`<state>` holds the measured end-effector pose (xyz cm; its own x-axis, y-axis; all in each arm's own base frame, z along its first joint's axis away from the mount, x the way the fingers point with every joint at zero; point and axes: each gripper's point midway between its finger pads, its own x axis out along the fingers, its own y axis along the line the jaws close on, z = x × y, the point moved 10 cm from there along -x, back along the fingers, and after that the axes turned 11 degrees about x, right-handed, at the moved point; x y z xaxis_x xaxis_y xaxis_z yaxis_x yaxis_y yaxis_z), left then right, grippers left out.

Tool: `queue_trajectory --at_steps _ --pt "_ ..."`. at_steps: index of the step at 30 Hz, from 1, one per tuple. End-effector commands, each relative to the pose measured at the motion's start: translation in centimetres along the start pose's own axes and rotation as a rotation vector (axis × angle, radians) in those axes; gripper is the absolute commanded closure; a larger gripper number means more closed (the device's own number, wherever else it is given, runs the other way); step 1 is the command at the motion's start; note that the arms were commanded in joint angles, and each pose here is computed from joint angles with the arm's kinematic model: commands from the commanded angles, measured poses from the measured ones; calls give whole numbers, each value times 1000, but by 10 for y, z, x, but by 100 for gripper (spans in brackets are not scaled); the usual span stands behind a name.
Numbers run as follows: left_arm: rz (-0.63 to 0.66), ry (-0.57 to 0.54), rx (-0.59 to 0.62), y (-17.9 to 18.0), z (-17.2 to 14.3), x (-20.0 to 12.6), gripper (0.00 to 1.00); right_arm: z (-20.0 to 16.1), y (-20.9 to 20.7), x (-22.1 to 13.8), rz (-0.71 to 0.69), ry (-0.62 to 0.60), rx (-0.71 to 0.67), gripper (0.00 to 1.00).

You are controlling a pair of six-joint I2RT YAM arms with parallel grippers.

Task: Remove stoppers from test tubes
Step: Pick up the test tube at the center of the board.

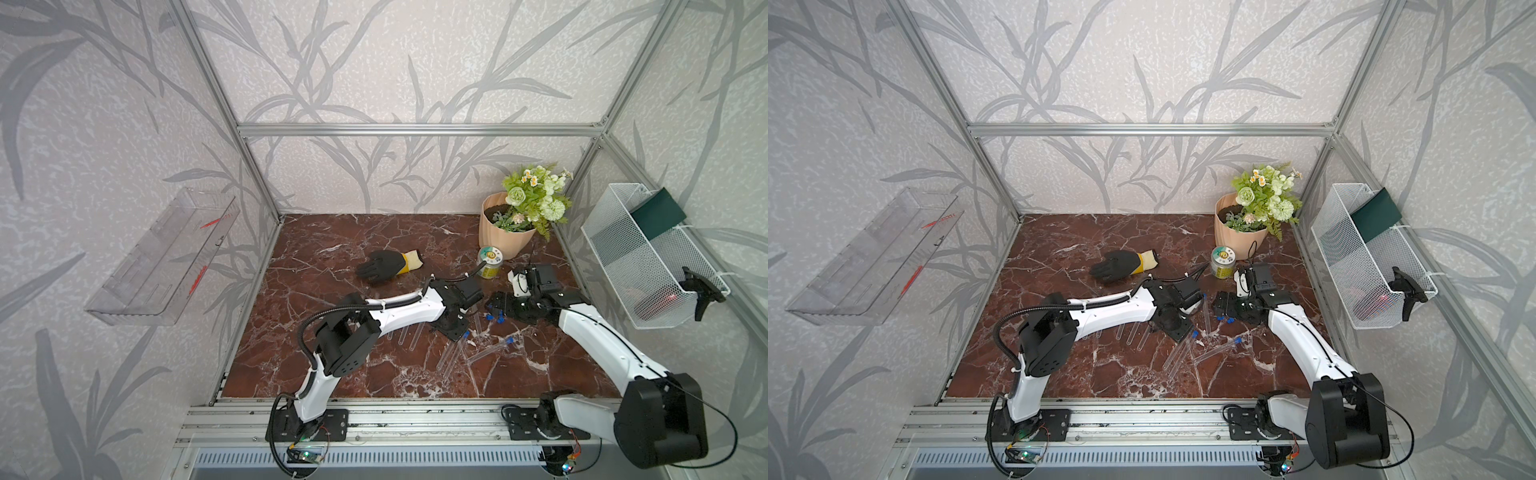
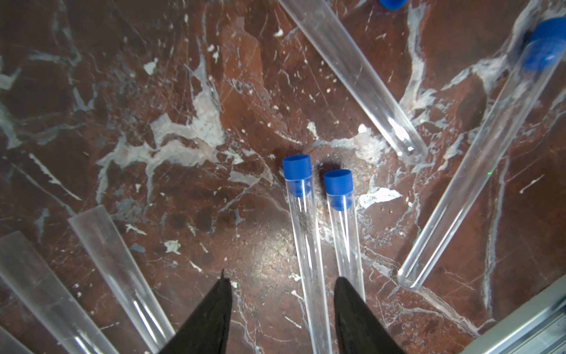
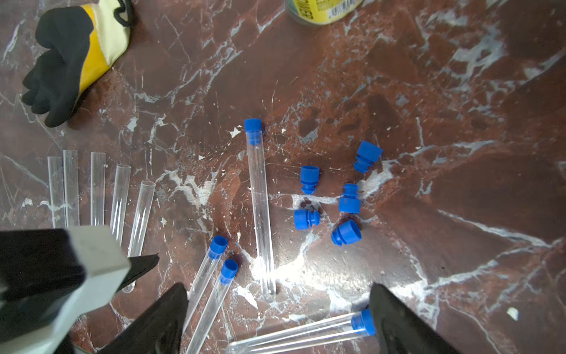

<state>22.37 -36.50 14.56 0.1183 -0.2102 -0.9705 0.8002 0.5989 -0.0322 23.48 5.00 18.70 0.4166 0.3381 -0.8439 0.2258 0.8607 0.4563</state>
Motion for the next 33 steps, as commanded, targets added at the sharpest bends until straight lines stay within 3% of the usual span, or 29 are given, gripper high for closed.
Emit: queue_trajectory --at_steps 1,11,33 --pt "15 18 9 -4 1 1 46 -7 -5 -2 -9 8 7 4" --pt "29 48 33 -7 -5 16 46 -12 -10 -8 -22 -4 16 2" --pt "58 103 66 -4 -14 36 59 -7 -20 -14 -33 -49 60 1"
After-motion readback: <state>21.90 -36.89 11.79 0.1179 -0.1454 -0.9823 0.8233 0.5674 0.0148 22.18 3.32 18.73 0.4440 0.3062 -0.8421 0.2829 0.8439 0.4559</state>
